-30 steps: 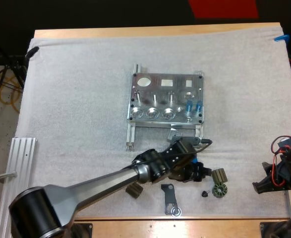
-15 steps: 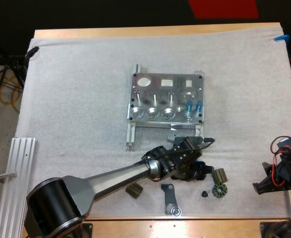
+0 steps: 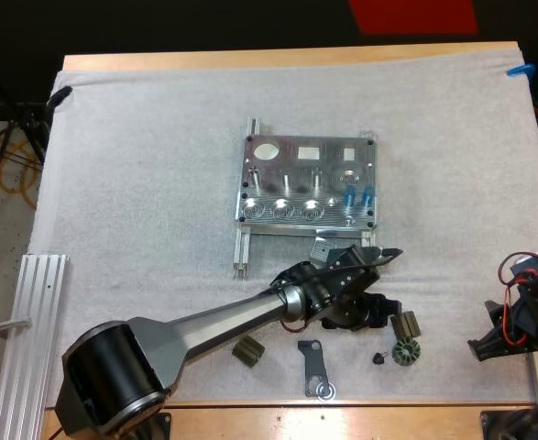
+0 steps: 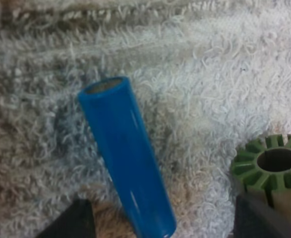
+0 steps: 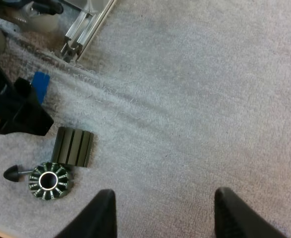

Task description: Load cells from right to left

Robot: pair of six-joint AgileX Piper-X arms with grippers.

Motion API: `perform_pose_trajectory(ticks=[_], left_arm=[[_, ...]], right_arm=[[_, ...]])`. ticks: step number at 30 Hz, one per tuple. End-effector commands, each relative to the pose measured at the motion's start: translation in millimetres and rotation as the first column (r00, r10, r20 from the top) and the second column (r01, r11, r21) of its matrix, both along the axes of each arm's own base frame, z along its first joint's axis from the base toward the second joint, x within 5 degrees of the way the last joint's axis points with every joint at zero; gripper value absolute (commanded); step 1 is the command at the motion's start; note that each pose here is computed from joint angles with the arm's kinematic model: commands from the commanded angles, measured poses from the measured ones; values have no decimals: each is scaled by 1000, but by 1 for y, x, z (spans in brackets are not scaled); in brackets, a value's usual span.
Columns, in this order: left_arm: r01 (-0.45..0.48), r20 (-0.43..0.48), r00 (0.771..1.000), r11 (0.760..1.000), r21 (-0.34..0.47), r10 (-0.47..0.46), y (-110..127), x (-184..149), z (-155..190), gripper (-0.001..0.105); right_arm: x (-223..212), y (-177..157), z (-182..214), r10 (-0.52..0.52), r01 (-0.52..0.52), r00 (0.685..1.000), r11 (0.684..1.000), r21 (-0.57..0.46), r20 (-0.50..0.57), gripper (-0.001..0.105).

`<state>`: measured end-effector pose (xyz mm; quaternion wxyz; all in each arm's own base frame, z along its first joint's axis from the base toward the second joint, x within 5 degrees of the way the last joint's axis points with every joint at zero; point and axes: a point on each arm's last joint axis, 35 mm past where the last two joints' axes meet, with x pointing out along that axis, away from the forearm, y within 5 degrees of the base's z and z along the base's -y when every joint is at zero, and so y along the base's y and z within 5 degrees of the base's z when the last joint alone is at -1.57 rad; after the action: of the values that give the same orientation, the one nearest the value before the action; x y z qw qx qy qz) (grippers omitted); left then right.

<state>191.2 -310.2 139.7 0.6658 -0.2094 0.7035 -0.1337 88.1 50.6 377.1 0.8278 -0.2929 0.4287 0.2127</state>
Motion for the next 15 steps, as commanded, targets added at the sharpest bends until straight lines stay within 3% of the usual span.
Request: perform_pose_trajectory(ticks=[1,7,15], left_arm=[[-18,-26,999,999,46,19,3,2,-11,56],[-42,-53,998,999,30,43,11,13,-11,28],[2,-35,999,1000,24,-1,12,14,-11,2]], right_arm=[[-1,-1,1,4,-4,1000,1000,-4,10,44],[-1,-1,1,13,-13,1000,1000,-10,11,44],[-1,-1,1,15,-15,1000,1000,-11,11,44]])
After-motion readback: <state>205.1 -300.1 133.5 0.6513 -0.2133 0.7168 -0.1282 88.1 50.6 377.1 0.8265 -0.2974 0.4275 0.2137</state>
